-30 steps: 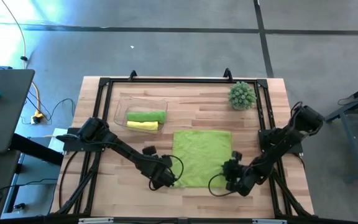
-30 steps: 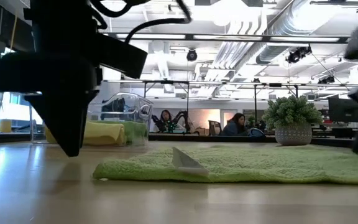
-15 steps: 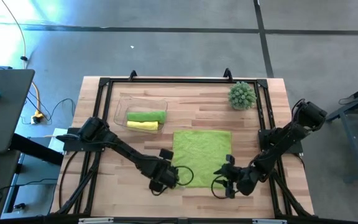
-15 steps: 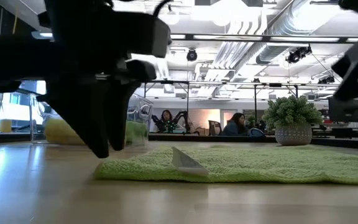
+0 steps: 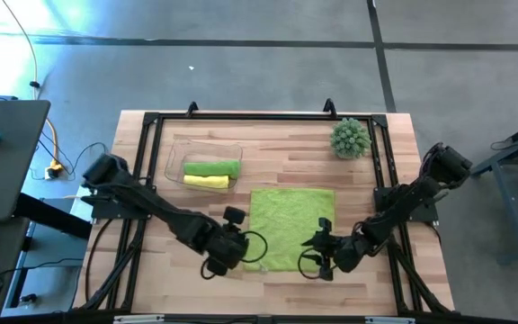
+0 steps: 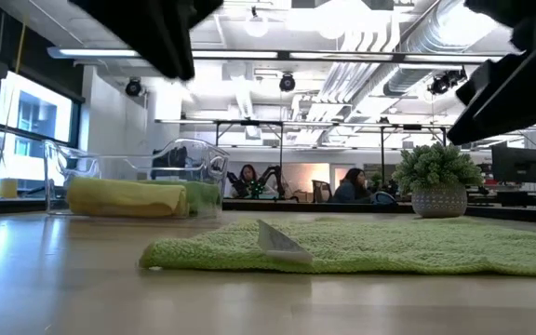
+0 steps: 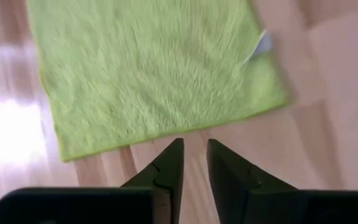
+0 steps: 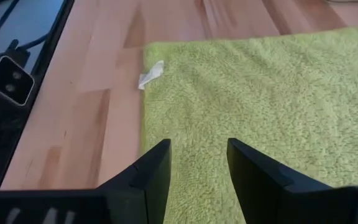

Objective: Roll microfiber towels into tight, uniform cylinder then place into a basket
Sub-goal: Fold the green towel

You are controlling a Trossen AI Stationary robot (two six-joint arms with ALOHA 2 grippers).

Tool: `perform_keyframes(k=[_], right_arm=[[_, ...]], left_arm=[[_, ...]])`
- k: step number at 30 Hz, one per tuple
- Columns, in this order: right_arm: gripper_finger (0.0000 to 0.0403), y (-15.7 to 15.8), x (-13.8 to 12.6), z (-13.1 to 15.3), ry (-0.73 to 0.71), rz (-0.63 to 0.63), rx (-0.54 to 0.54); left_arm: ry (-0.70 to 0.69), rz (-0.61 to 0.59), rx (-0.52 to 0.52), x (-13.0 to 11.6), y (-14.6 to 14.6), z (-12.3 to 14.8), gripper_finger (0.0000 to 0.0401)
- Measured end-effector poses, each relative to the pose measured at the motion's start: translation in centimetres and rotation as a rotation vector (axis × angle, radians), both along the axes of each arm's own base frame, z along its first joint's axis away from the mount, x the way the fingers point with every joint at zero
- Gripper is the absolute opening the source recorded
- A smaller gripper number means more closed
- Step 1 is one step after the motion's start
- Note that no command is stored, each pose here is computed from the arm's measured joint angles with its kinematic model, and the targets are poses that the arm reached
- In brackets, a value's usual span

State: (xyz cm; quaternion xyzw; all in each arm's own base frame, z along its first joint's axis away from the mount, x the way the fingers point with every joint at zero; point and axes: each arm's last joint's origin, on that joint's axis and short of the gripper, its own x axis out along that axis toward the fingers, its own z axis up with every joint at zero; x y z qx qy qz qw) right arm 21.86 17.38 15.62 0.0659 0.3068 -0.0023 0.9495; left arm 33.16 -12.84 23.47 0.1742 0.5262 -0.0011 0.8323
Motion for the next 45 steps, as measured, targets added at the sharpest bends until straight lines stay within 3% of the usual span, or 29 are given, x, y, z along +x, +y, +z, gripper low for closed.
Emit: perform_keyframes(k=[4, 10, 16, 21, 29, 34, 40, 45], right_arm=[[0.0149, -0.8, 0.6, -0.1, 0.042, 0.024, 0.034], [0.0149, -1.4, 0.9, -0.5, 0.165, 0.118, 0.128], [0.0149, -1.0, -0.4, -1.3, 0.362, 0.195, 0.233], [0.0149, 0.1, -1.3, -1.3, 0.418, 0.243, 0.295], [0.0149, 1.4, -2.6, -1.4, 0.459, 0.266, 0.317], [0.0149, 2.3, -3.6, -1.4, 0.49, 0.25, 0.355], [0.0149, 3.1, -4.5, -1.5, 0.458, 0.245, 0.303], [0.0149, 2.8, -5.1, -1.8, 0.379, 0.236, 0.102]], left_arm=[[-0.127, 0.022, -0.039, -0.8, 0.0, 0.4, 0.0055], [-0.222, 0.028, -0.085, -0.4, 0.8, -3.3, 0.0058], [-0.215, 0.033, -0.227, 0.5, 1.3, -7.0, 0.0062], [-0.179, -0.097, -0.306, 1.4, 0.3, -9.3, 0.0087], [-0.168, -0.226, -0.173, 2.1, -0.4, -10.9, 0.0154], [-0.175, -0.181, -0.224, 1.9, -0.9, -10.5, 0.0172], [-0.159, -0.156, -0.271, 1.7, -2.2, -10.0, 0.0172], [-0.136, -0.135, -0.271, 1.4, -2.3, -10.2, 0.0172]])
